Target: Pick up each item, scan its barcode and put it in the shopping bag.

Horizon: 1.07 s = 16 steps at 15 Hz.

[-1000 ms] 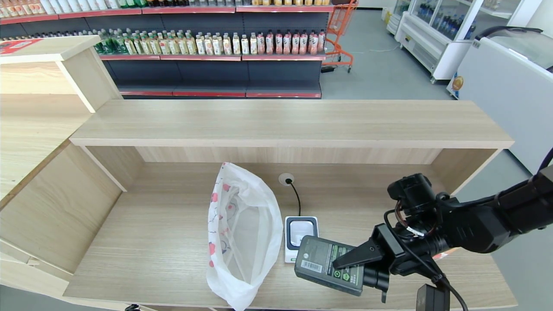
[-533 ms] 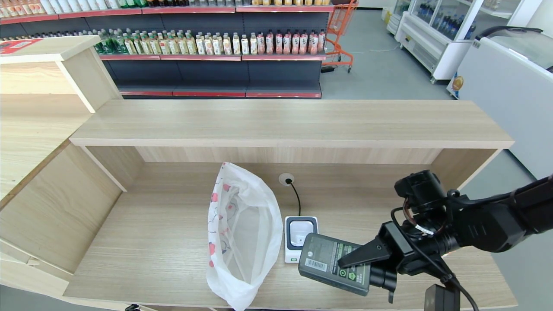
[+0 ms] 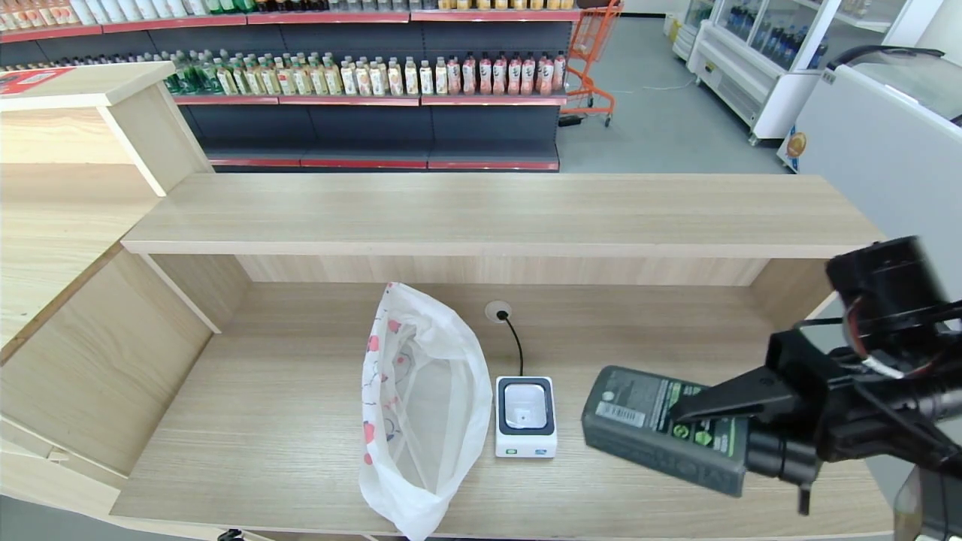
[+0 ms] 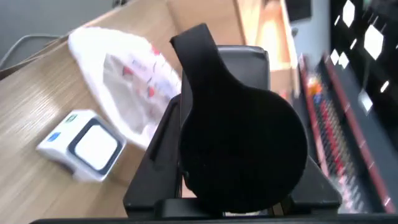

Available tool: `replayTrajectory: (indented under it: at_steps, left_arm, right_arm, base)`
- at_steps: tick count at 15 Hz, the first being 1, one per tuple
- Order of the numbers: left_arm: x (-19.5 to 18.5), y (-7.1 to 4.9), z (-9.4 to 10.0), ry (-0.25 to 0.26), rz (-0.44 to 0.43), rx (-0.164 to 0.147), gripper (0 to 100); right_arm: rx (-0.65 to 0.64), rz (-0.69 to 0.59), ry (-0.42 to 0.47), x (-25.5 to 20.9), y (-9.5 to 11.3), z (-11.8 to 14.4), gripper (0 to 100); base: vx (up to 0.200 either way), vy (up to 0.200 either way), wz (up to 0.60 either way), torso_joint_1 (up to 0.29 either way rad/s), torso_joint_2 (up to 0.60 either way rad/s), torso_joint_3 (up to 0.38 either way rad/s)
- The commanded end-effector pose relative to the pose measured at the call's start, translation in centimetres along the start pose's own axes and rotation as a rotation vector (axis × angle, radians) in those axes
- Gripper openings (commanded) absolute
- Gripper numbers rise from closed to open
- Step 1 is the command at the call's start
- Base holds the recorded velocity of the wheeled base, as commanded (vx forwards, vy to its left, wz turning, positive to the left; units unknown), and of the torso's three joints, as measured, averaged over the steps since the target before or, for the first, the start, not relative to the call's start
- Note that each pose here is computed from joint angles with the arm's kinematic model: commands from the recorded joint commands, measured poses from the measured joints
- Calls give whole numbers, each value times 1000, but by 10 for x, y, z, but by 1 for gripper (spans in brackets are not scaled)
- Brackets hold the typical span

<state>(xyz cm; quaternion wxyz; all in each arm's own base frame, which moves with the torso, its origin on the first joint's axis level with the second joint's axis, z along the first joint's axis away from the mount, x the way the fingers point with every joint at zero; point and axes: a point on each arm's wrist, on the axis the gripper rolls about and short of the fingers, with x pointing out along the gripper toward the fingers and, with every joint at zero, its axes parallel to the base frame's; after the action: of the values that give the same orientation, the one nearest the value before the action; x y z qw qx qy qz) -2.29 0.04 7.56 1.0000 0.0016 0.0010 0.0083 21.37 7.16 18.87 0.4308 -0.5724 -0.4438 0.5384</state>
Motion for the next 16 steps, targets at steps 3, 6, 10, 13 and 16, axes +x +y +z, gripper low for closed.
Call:
replayTrajectory:
  at_steps: [3, 6, 10, 13, 16]
  left_arm:
    - [0, 0, 0, 0, 0, 0, 100]
    - [0, 0, 0, 0, 0, 0, 100]
    - [0, 0, 0, 0, 0, 0, 100]
    - [0, 0, 0, 0, 0, 0, 100]
    - [0, 0, 0, 0, 0, 0, 100]
  right_arm:
    - [564, -17, 255, -50, -17, 40, 0]
    - [1118, -130, 287, -59, -29, 31, 0]
    - [2033, -269, 261, -56, 7, 20, 0]
    - [2254, -269, 250, -48, 43, -7, 0]
    - [2276, -286, 240, -41, 61, -35, 0]
  base:
    - [0, 0, 0, 0, 0, 0]
    - [0, 0, 0, 0, 0, 0]
    - [0, 0, 0, 0, 0, 0]
    - [0, 0, 0, 0, 0, 0]
    - [0, 0, 0, 0, 0, 0]
